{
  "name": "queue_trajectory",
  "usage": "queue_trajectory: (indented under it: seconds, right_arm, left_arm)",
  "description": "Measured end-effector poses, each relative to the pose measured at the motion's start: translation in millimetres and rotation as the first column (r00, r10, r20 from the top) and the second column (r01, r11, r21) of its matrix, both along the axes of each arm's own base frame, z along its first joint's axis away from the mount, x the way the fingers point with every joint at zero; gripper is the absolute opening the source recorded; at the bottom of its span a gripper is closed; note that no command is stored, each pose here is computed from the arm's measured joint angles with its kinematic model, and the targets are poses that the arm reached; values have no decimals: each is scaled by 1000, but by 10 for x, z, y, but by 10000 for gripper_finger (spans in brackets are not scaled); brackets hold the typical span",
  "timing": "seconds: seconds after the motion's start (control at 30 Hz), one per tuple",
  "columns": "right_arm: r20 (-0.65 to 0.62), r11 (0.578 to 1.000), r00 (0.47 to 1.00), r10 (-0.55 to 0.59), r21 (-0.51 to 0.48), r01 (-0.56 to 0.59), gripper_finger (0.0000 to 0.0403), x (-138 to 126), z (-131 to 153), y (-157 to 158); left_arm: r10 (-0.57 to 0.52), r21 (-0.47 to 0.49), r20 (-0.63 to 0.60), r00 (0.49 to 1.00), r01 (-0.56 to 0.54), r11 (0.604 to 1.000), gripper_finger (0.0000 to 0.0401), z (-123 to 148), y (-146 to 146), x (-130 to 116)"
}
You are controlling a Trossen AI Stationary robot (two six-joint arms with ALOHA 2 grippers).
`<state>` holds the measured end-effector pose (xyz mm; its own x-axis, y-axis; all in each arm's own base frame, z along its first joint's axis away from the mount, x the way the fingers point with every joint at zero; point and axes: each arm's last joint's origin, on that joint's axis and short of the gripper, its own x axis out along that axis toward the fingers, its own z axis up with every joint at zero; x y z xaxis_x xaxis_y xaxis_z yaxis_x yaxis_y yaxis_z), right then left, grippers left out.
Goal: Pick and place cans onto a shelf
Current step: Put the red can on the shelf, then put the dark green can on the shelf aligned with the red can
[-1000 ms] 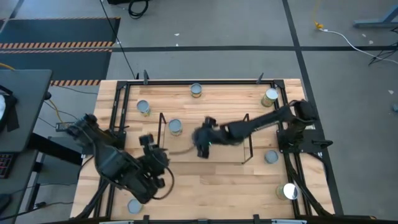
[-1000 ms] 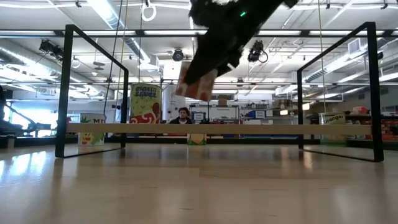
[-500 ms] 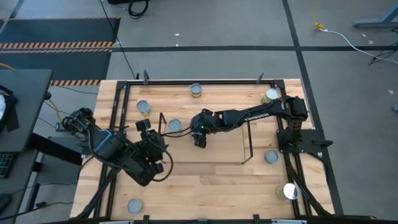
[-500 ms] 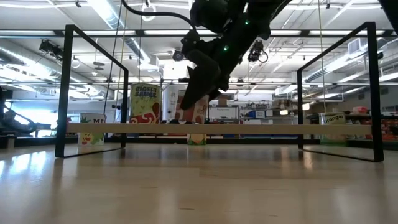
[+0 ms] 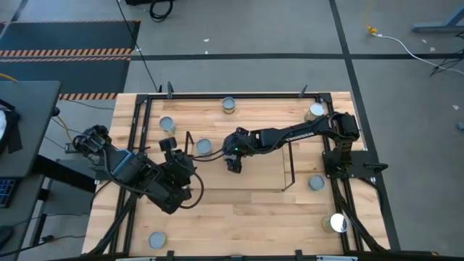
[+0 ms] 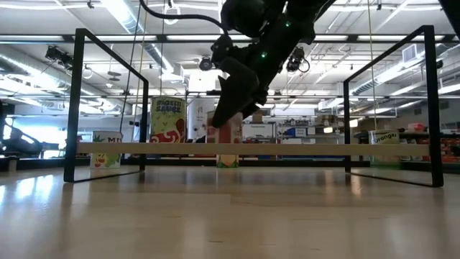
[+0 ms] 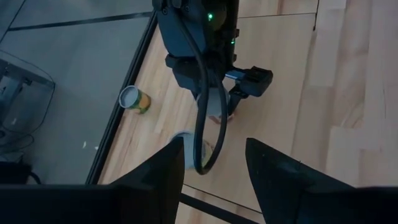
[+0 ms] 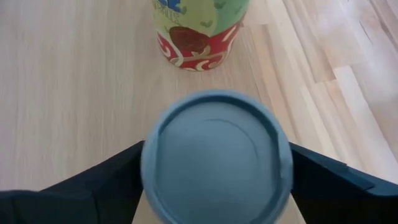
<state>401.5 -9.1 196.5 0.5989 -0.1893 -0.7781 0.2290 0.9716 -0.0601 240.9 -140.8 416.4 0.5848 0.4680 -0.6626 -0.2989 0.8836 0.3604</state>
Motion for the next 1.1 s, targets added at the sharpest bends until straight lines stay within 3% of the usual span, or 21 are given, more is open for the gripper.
queue_trajectory:
  seconds: [0.3, 0.57, 0.7, 0.87, 1.0, 1.1]
  right_arm:
    - [19, 1000, 1000, 7, -8, -7, 361, 3, 36, 11]
    - [143, 998, 990, 10, -58, -2, 361, -160, 535, -39]
    - [222, 989, 975, -32, -134, 63, 357, -435, 993, -96]
    - [317, 974, 946, -72, -181, 134, 350, -959, 1519, -57]
    - [392, 980, 918, -54, -156, 124, 349, -1357, 1649, 79]
    - [423, 989, 905, -40, -111, 96, 348, -1591, 1595, 198]
  left_arm:
    - [2, 7, 5, 1000, -2, 1000, 176, 2, 2, 0]
    - [25, 5, 21, 999, -25, 1000, 176, 30, 68, 4]
    - [70, -15, 77, 995, -69, 997, 176, 136, 215, -46]
    - [140, -2, 142, 980, -141, 990, 176, 235, 378, -118]
    - [211, 30, 182, 960, -220, 975, 194, 262, 525, -84]
    - [259, 30, 165, 952, -268, 963, 232, 186, 675, 36]
